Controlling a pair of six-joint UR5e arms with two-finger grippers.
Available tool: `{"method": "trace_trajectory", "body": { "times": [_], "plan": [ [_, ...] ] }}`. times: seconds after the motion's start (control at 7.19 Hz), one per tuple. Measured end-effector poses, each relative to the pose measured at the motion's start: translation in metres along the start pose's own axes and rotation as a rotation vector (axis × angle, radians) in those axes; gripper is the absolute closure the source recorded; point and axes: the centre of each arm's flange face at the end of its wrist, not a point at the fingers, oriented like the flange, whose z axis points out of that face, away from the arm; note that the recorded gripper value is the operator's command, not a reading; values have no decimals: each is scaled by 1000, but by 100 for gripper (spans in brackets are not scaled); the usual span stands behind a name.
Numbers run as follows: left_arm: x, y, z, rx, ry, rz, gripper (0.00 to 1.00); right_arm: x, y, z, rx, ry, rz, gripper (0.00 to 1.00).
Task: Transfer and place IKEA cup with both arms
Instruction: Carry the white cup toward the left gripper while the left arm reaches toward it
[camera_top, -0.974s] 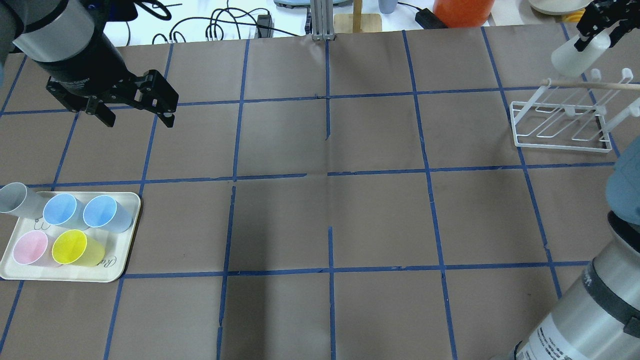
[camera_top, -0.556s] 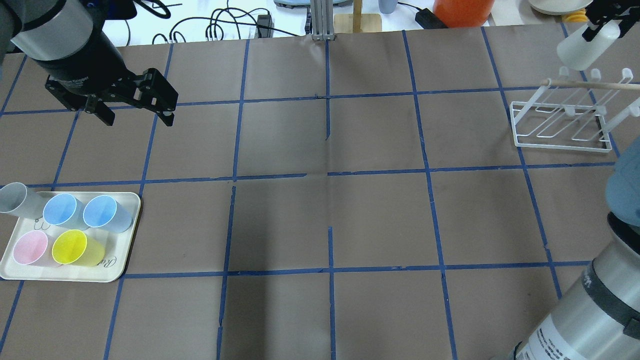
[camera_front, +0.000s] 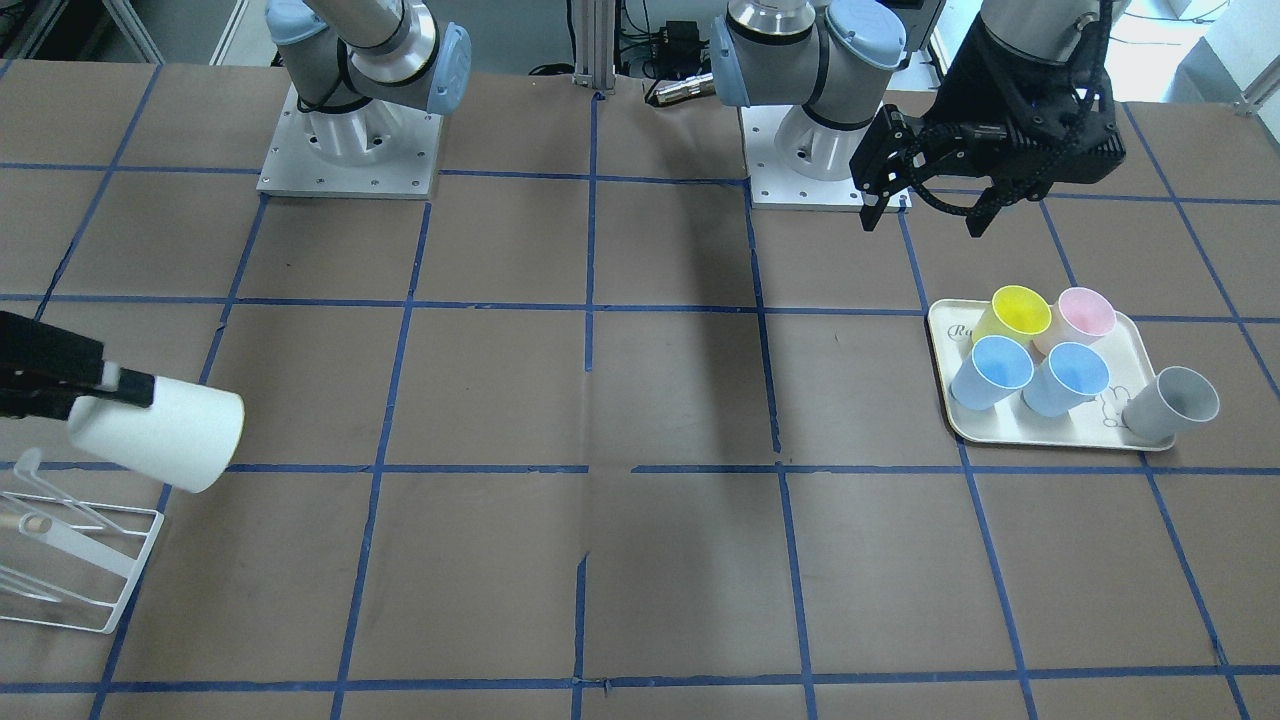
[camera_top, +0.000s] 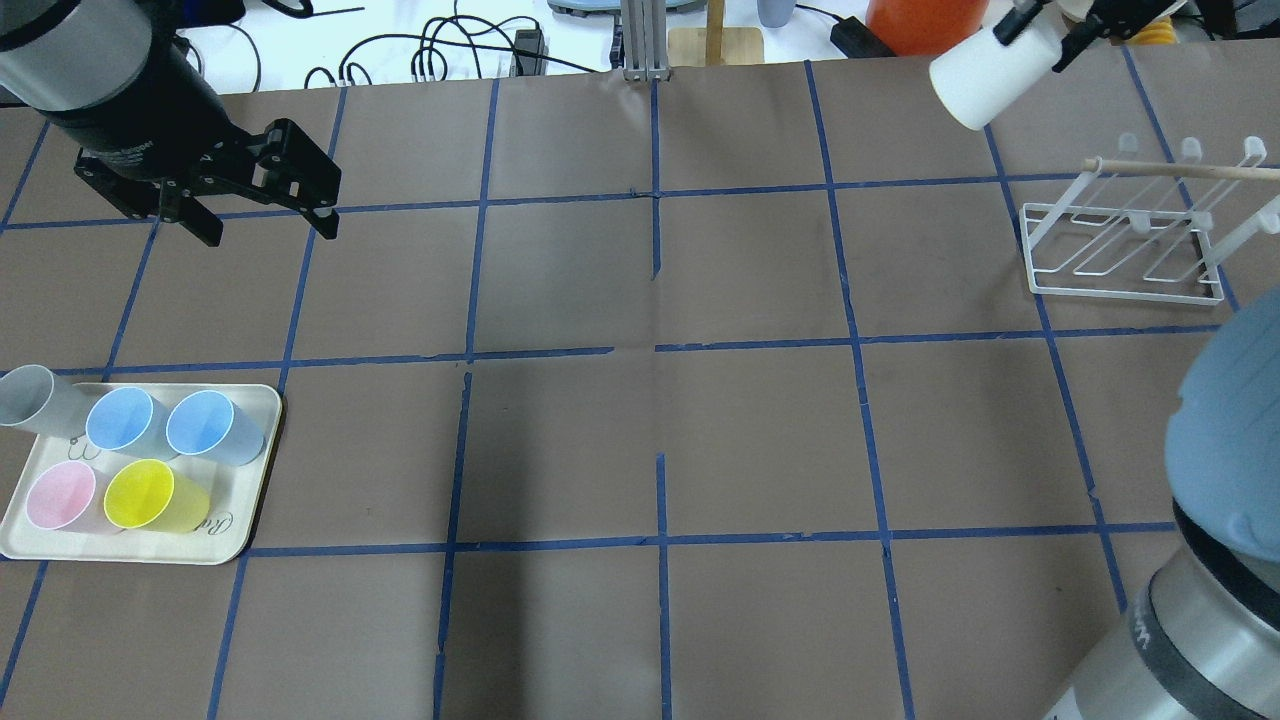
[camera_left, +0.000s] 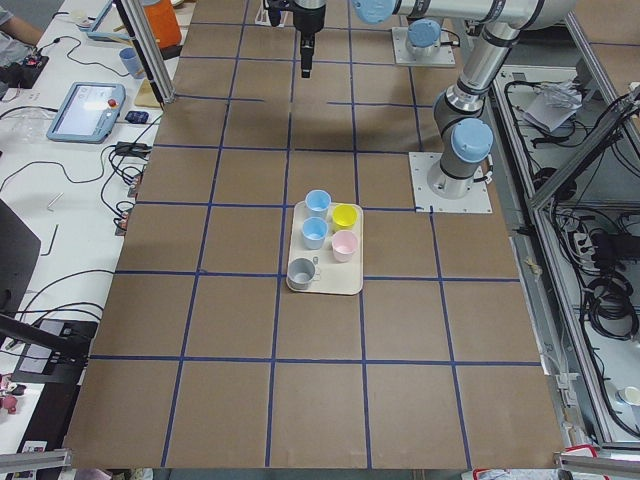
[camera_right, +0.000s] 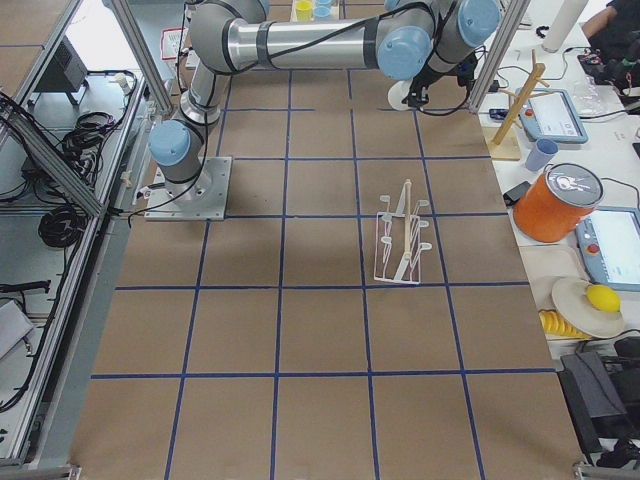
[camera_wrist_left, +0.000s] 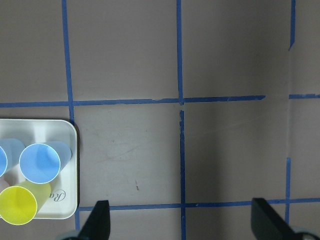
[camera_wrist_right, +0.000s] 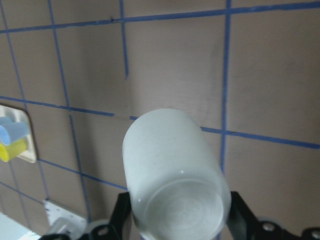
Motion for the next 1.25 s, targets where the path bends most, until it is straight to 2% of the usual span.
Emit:
{"method": "trace_trajectory", "body": {
  "times": [0.14,0.42,0.7,0.97,1.11,1.25],
  "plan": [
    [0,3,-1,-1,58,-16,0,-42,4,23,-37,-79,62,59],
    [-11,17,-14,-5,241,-93,0,-104,16,63,-152,-277,171,59],
    [-17,21,-22,46,515,-171,0,-133,32,84,-278,-458,313,59],
    [-15,14,-28,139,854,-223,0,-164,52,105,-408,-594,476,60],
    [-14,9,-37,192,1021,-234,0,-176,58,114,-446,-625,521,62],
    [-12,6,-49,235,1166,-235,0,-183,62,119,-466,-634,541,62]
  ]
}}
